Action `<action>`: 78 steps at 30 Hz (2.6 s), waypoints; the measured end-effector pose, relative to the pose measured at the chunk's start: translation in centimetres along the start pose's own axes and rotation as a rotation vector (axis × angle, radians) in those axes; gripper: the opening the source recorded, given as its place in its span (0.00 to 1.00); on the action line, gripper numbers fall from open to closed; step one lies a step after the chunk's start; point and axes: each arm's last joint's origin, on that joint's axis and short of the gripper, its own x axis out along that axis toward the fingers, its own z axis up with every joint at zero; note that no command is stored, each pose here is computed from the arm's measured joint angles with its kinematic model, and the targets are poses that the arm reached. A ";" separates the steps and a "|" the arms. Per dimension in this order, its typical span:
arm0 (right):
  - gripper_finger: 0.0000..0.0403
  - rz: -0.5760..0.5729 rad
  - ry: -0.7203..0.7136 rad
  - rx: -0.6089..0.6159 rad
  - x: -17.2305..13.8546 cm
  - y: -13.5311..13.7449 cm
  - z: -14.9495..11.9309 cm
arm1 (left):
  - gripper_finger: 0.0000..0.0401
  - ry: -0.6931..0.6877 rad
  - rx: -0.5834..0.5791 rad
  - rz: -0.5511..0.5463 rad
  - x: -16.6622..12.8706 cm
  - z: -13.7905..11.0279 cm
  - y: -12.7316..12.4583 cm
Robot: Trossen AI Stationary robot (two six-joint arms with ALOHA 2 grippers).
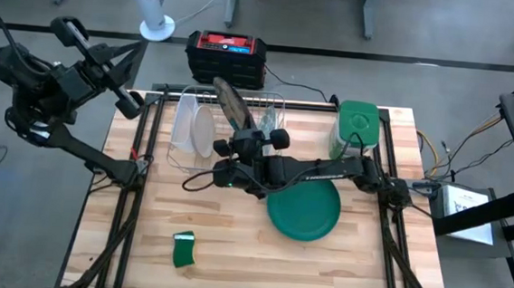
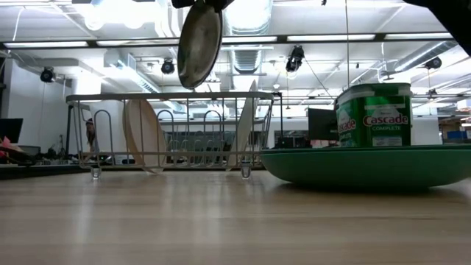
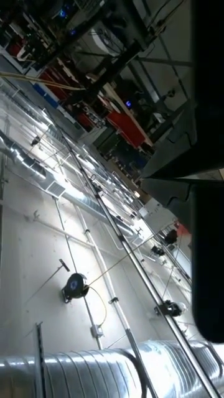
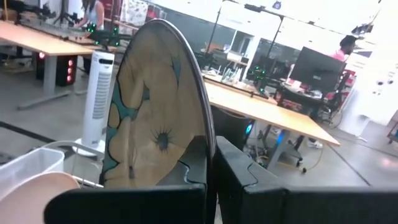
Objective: Sort dishes
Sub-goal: Put the white patterned plate on the dish rack
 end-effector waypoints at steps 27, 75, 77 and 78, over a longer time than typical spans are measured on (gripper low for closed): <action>0.00 0.032 0.419 0.155 5.0 -7.9 -1.5 | 0.00 0.125 0.050 0.056 2.6 -1.3 -1.3; 0.00 -0.016 0.205 0.143 5.3 -2.9 -8.1 | 0.00 0.196 0.047 0.031 4.6 -2.2 -3.1; 0.00 -0.016 0.206 0.134 5.3 -2.9 -8.3 | 0.00 0.201 0.048 0.027 4.6 -2.2 -3.2; 0.00 -0.017 0.206 0.130 5.3 -2.9 -8.5 | 0.00 0.202 0.047 0.026 4.6 -2.2 -3.2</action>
